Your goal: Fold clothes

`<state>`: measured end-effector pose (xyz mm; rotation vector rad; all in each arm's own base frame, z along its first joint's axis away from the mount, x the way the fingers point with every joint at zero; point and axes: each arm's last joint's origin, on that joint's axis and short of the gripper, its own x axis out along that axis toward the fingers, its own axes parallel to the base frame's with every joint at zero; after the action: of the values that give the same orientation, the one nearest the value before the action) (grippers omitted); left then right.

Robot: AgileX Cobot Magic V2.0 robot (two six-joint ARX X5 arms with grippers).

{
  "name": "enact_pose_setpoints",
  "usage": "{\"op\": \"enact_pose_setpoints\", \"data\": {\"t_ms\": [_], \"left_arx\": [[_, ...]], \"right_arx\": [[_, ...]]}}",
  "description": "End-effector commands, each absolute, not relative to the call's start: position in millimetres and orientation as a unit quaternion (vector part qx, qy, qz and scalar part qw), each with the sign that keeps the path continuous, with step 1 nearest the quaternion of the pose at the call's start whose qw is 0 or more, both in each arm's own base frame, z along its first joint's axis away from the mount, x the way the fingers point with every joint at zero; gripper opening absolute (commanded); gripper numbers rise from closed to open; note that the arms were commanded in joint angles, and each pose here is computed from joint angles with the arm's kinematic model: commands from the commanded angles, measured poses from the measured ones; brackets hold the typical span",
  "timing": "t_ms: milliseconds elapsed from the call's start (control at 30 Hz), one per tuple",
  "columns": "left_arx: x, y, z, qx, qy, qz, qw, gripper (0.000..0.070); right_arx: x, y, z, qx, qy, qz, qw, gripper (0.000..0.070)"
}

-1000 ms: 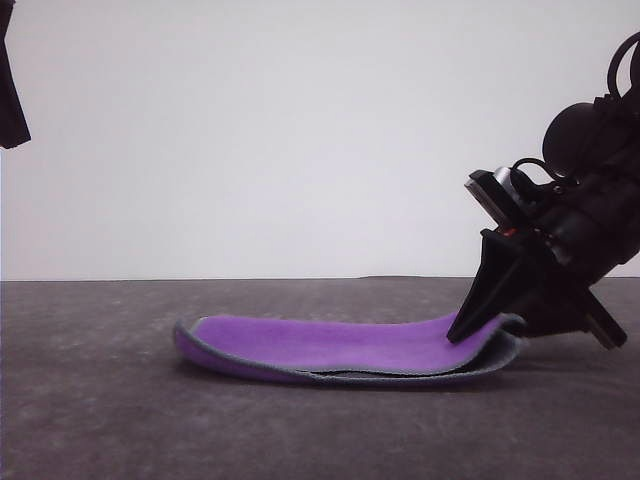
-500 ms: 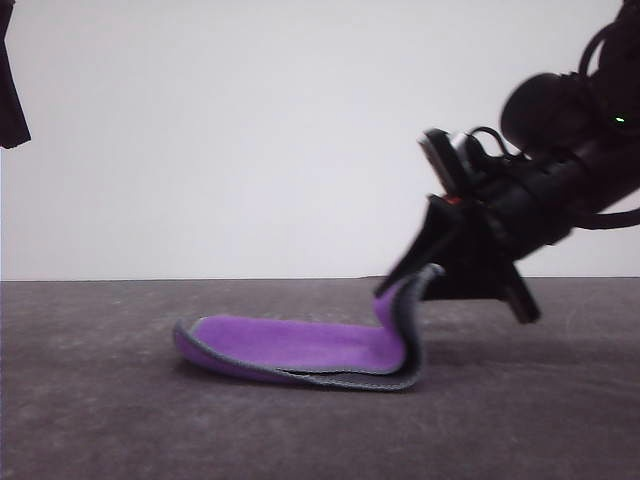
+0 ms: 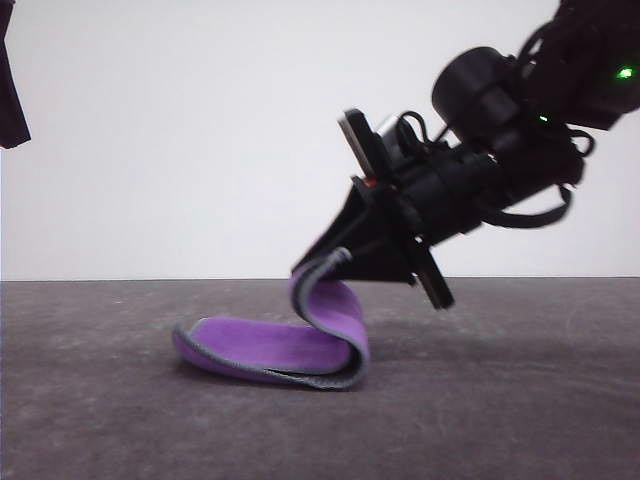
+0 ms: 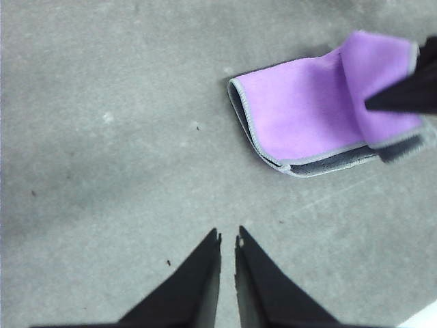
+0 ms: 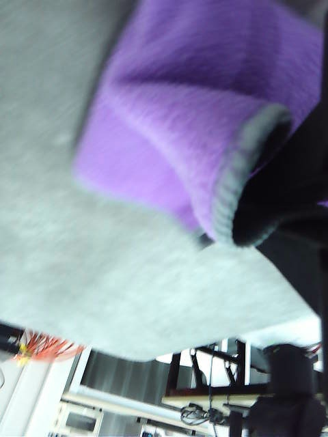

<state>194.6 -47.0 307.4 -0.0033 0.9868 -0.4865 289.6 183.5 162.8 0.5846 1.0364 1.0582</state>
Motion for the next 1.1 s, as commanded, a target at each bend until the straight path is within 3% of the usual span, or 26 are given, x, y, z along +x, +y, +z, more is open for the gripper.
{"op": "enact_pose_setpoints", "data": {"t_ms": [0, 433, 467, 633, 667, 1067], "left_arx": [[197, -47, 309, -0.001, 0.467, -0.231, 0.854, 0.0027], [197, -47, 309, -0.001, 0.467, -0.231, 0.854, 0.0027], [197, -47, 309, -0.001, 0.467, -0.231, 0.854, 0.0027], [197, -47, 309, -0.001, 0.467, -0.231, 0.854, 0.0027], [197, -47, 309, -0.001, 0.467, -0.231, 0.854, 0.0027], [197, -47, 309, -0.001, 0.467, -0.231, 0.854, 0.0027]], "right_arx": [[294, 194, 161, 0.263, 0.467, 0.48, 0.694, 0.0006], [296, 213, 162, 0.253, 0.466, 0.486, 0.695, 0.0025], [296, 213, 162, 0.253, 0.467, 0.487, 0.693, 0.0051], [294, 214, 163, 0.253, 0.47, 0.502, 0.681, 0.0367], [294, 214, 163, 0.253, 0.47, 0.502, 0.68, 0.039], [294, 215, 163, 0.253, 0.47, 0.504, 0.679, 0.0392]]}}
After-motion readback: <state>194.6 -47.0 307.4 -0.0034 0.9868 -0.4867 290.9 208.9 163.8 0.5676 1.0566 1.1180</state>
